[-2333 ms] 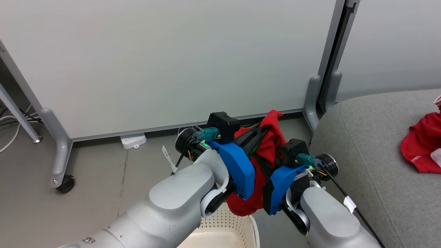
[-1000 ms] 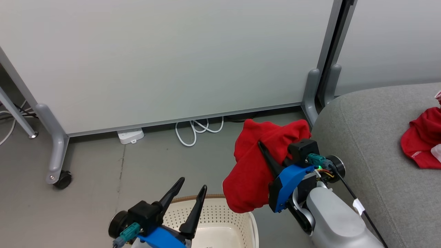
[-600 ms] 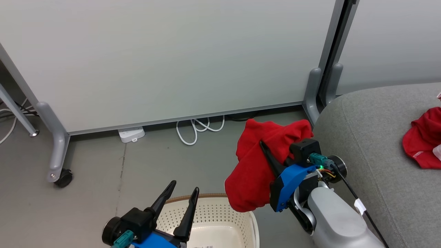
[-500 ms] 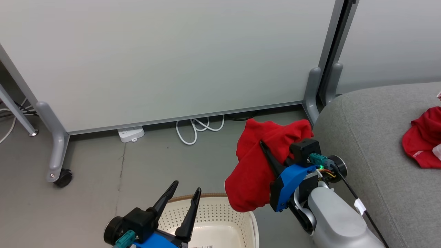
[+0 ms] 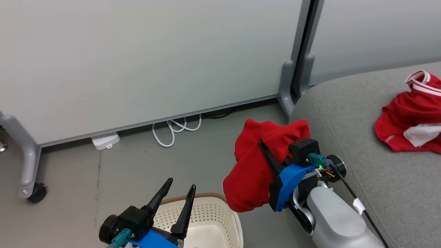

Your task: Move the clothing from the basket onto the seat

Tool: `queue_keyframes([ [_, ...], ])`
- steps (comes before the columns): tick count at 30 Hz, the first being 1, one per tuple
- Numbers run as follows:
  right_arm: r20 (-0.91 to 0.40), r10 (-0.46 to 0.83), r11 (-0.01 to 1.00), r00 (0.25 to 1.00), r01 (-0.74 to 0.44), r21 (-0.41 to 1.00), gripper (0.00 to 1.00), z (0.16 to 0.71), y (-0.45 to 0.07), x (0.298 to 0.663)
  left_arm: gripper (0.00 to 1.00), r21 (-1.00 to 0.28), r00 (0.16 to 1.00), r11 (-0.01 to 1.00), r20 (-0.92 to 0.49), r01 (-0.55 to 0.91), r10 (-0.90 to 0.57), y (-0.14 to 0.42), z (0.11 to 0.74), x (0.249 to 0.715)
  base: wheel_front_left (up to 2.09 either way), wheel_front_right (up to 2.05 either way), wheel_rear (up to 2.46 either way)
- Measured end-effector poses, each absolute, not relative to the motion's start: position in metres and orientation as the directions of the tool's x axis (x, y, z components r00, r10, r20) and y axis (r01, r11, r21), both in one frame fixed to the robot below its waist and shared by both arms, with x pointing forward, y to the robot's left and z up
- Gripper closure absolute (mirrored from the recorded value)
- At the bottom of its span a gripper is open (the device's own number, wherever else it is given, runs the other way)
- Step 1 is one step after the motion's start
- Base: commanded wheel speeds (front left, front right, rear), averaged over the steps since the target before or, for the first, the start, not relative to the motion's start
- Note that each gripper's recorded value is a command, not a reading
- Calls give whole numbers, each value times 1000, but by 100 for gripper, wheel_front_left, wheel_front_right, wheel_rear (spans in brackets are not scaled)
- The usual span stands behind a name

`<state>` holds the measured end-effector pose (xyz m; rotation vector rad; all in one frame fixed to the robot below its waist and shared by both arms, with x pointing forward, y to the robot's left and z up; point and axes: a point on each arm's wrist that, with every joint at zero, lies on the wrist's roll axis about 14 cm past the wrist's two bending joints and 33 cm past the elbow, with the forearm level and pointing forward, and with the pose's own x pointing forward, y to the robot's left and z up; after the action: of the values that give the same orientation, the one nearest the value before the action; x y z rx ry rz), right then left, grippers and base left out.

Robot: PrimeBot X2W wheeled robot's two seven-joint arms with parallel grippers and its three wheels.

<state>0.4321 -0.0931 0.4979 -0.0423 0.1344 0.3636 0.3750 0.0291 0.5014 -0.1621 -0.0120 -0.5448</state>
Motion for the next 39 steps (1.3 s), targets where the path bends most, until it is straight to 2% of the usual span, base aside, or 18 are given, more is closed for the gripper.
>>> queue_keyframes([
  [6, -152, 249, 967, 956, -255, -21, 100, 493, -135, 423, 0, -157, 802, 788, 50, 595, -596, -6, 499, 377, 0, 0, 0],
  [14, -162, 94, 995, 982, -100, -29, 100, 490, -195, 404, 0, -167, 690, 674, 63, 719, -721, -66, 501, 375, 0, 0, 0],
  [26, -177, -109, 994, 978, 106, -30, 100, 485, -265, 364, 0, -184, 533, 516, 62, 837, -844, -130, 496, 359, 0, 0, 0],
  [33, -180, -139, 990, 974, 137, -24, 100, 482, -274, 360, 0, -193, 507, 490, 51, 850, -860, -137, 491, 356, 0, 0, 0],
  [39, -179, -144, 990, 973, 143, -20, 100, 482, -275, 360, 0, -188, 519, 503, 49, 844, -853, -133, 491, 360, 0, 0, 0],
])
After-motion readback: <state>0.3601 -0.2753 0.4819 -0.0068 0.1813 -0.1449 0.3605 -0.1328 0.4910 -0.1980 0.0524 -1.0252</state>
